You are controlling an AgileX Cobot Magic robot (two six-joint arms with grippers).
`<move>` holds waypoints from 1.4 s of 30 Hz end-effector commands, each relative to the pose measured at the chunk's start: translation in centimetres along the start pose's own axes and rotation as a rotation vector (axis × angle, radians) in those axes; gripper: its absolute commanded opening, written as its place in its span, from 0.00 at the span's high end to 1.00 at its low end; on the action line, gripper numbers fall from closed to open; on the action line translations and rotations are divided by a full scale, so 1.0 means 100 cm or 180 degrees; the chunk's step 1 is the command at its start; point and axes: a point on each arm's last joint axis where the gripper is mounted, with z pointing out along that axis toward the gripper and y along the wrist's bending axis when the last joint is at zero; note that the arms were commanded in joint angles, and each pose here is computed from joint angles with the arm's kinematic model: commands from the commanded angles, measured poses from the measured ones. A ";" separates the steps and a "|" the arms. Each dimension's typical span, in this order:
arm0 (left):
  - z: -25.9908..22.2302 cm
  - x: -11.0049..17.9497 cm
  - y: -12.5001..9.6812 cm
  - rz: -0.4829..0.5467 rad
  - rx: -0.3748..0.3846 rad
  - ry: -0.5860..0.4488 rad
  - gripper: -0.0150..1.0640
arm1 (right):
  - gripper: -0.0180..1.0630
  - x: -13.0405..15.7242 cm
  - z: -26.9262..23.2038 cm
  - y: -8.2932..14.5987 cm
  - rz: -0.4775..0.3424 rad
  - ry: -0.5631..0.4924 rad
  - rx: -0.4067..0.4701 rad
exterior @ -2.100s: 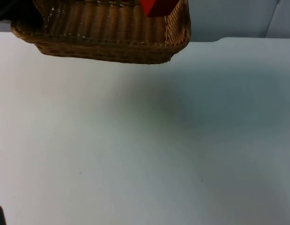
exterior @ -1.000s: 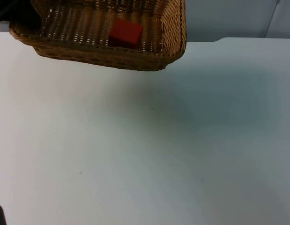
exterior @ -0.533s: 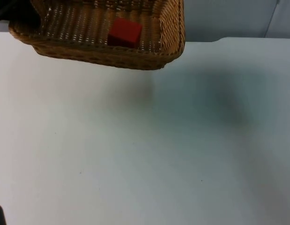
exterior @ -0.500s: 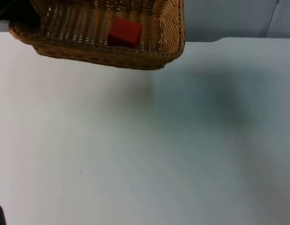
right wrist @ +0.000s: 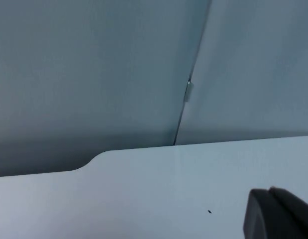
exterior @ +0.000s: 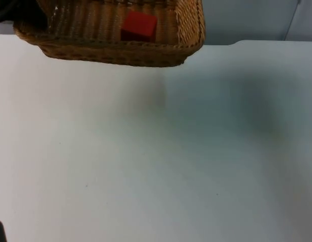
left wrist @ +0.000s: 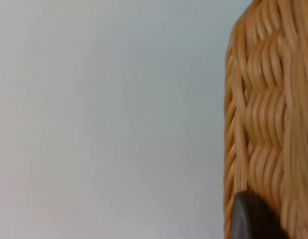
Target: Pick up the basket with the left hand and place the cube into the basket with the right hand.
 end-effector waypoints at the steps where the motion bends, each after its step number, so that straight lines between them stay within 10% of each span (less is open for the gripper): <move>1: -0.006 0.005 -0.012 -0.0095 0.0251 0.0226 0.99 | 0.99 -0.004 -0.005 -0.001 0.0022 -0.0059 -0.0008; 24: 0.066 0.042 0.029 -0.0471 0.0157 0.0834 0.99 | 0.99 -0.004 -0.005 0.000 0.0055 -0.0089 -0.0066; 28: 0.077 0.050 0.036 -0.0522 0.0141 0.0926 0.89 | 0.99 -0.005 -0.005 0.000 0.0055 -0.0106 -0.0069; 35: 0.088 0.059 0.048 -0.0276 -0.0027 0.1032 0.36 | 0.99 -0.005 -0.005 0.000 0.0055 -0.0125 -0.0073; 42: 0.070 0.024 0.040 0.0108 -0.0130 0.0818 0.33 | 0.99 -0.005 -0.005 0.000 0.0049 -0.0125 -0.0072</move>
